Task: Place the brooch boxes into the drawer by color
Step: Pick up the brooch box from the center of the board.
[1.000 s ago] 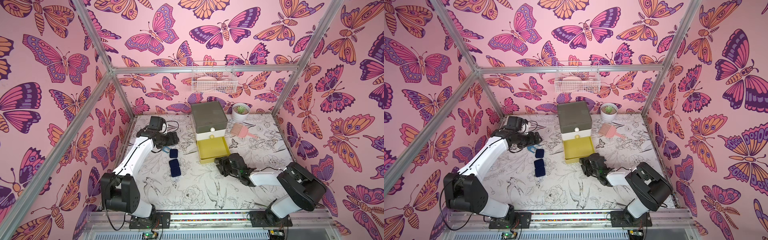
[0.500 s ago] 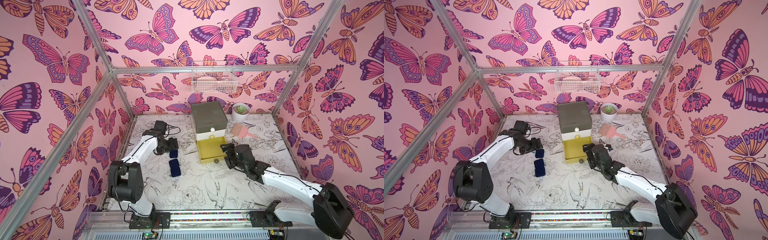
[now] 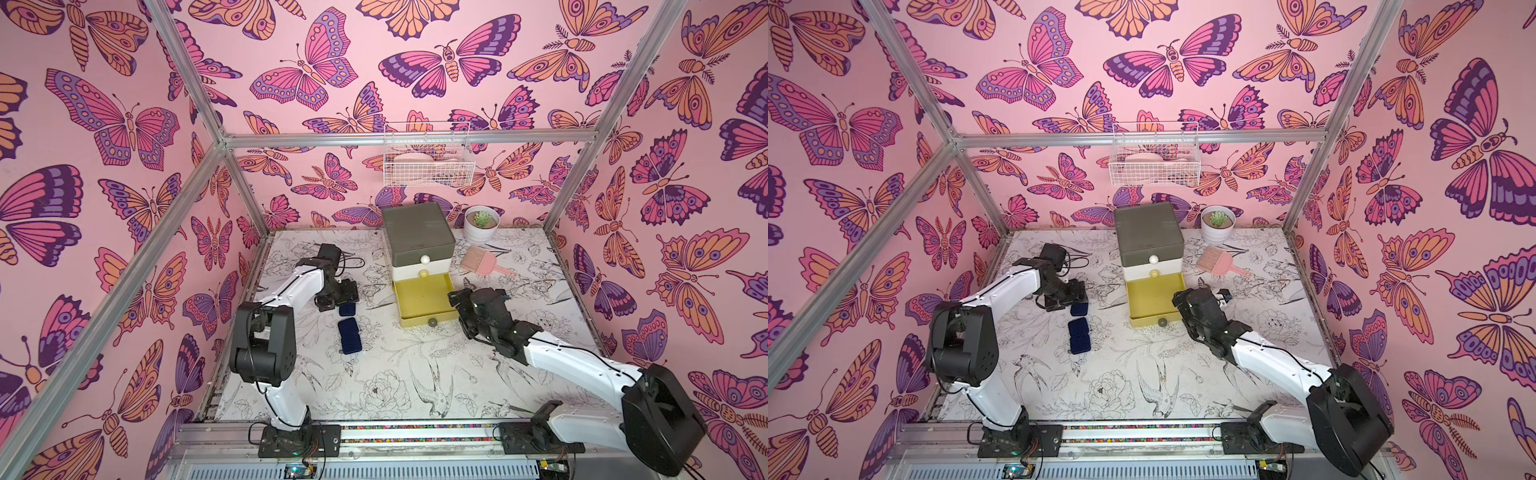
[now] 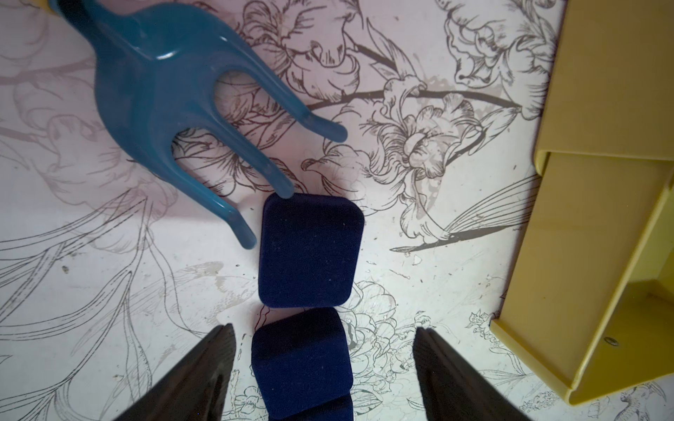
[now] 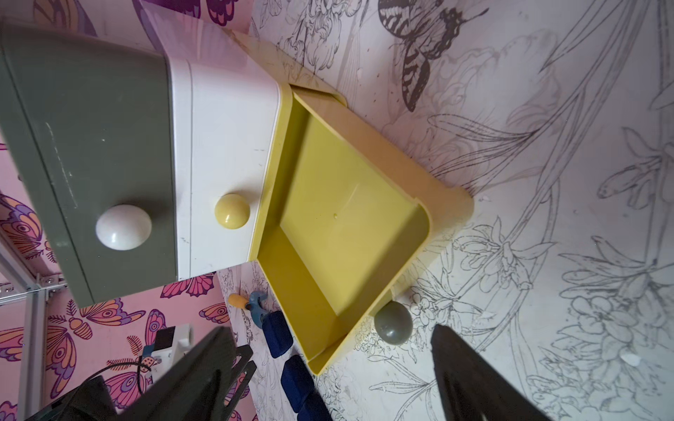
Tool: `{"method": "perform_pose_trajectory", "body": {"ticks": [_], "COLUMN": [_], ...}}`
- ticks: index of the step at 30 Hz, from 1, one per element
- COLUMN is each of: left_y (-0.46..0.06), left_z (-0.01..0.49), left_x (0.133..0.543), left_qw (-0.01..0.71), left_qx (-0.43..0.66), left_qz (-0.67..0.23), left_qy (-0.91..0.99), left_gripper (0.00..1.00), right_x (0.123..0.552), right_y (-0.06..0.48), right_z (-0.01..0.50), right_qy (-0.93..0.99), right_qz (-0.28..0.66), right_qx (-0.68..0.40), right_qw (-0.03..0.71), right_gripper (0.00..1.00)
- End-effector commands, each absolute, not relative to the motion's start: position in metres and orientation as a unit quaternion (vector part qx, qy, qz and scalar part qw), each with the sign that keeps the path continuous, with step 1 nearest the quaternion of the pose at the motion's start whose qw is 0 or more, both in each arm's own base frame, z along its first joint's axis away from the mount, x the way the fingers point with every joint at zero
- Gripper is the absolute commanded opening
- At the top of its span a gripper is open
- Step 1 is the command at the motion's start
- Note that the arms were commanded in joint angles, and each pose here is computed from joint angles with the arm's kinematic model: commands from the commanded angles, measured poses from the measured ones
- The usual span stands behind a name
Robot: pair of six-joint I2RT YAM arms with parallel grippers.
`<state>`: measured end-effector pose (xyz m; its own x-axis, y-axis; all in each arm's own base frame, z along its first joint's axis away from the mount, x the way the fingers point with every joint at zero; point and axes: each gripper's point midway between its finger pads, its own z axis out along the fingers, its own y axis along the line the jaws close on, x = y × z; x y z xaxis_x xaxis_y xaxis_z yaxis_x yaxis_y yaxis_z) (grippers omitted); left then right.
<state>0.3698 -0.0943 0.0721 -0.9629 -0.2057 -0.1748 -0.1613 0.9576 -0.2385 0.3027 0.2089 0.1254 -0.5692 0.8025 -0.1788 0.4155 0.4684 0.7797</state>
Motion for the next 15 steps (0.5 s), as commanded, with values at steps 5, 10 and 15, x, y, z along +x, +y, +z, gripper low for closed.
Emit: {"method": "perform_pose_trajectory", "body": {"ticks": [5,10,15], "left_y": [-0.091,-0.091,-0.093], "left_z": [0.050,0.043,0.037], "left_x": [0.367,0.376,0.379], "left_qw": [0.071,0.069,0.063], "left_qx": [-0.120,-0.124,-0.126], "left_qz": [-0.081,-0.076,-0.077], "left_qy": [0.987,0.987,0.987], "left_gripper": [0.80,0.79,0.79], "right_x": [0.304,0.303,0.302], "right_y": [0.204,0.198,0.192], "right_z": [0.117,0.115,0.113], "right_qy": [0.817,0.816,0.813], "right_qz": [0.350,0.348,0.347], "right_qx": [0.374,0.379,0.385], "right_qw": [0.266,0.265,0.265], "right_gripper": [0.90,0.90,0.90]}}
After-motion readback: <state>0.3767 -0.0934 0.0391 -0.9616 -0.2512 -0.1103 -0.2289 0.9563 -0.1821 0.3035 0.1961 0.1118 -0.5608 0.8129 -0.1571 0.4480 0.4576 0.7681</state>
